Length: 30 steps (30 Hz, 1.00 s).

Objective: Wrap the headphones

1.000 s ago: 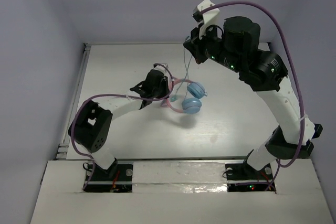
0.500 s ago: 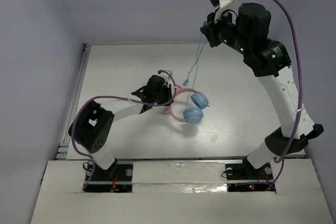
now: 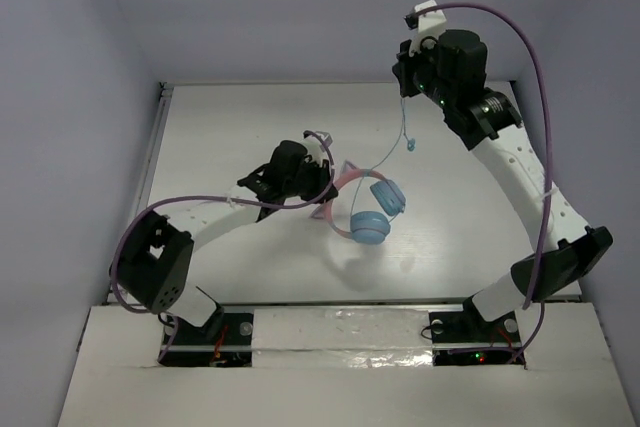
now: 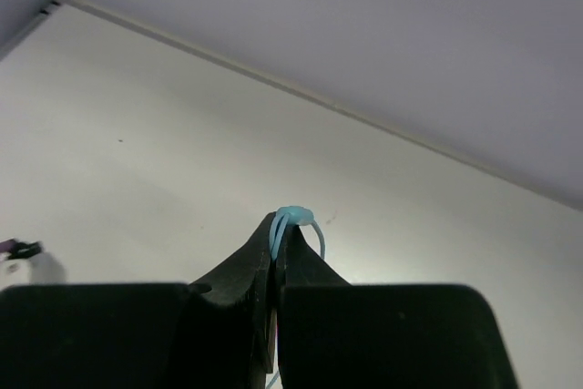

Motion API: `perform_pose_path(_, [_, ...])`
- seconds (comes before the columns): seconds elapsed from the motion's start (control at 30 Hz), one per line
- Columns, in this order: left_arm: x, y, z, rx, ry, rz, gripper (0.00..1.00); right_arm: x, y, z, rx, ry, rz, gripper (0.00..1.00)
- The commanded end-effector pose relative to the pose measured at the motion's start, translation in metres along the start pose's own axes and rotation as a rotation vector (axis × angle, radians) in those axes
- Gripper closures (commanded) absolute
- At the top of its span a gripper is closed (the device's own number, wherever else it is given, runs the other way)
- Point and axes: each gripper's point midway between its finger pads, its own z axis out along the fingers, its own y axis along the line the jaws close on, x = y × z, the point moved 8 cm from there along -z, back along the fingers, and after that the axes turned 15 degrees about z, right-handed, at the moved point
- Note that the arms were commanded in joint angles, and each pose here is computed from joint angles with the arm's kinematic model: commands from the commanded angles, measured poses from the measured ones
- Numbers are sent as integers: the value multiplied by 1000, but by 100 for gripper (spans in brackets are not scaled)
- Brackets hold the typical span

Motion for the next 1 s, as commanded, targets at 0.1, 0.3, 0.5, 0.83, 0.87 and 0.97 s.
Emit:
perform_pose_path(0.1, [-42,-24,-36,87,-120,43,100,-8,-19,-15,143,-174,93,100])
perform_pose_path(0.3, [-68,-36,-64,123,-143,90,100,30,-37,-7,221,-147,212,100])
perform_pose_path(0.5, [-91,-20,-88,62,-203,77,100,70,-45,-8,269,-156,373,100])
perform_pose_path(0.83, [-117,0,-111,129,-234,34,100,120,-29,20,133,55,512,35])
perform_pose_path(0.87, [-123,0,-114,122,-240,37,100,121,-29,20,134,70,516,34])
perform_pose_path(0.97, [-130,16,-120,-22,-199,25,100,118,-29,15,78,91,550,33])
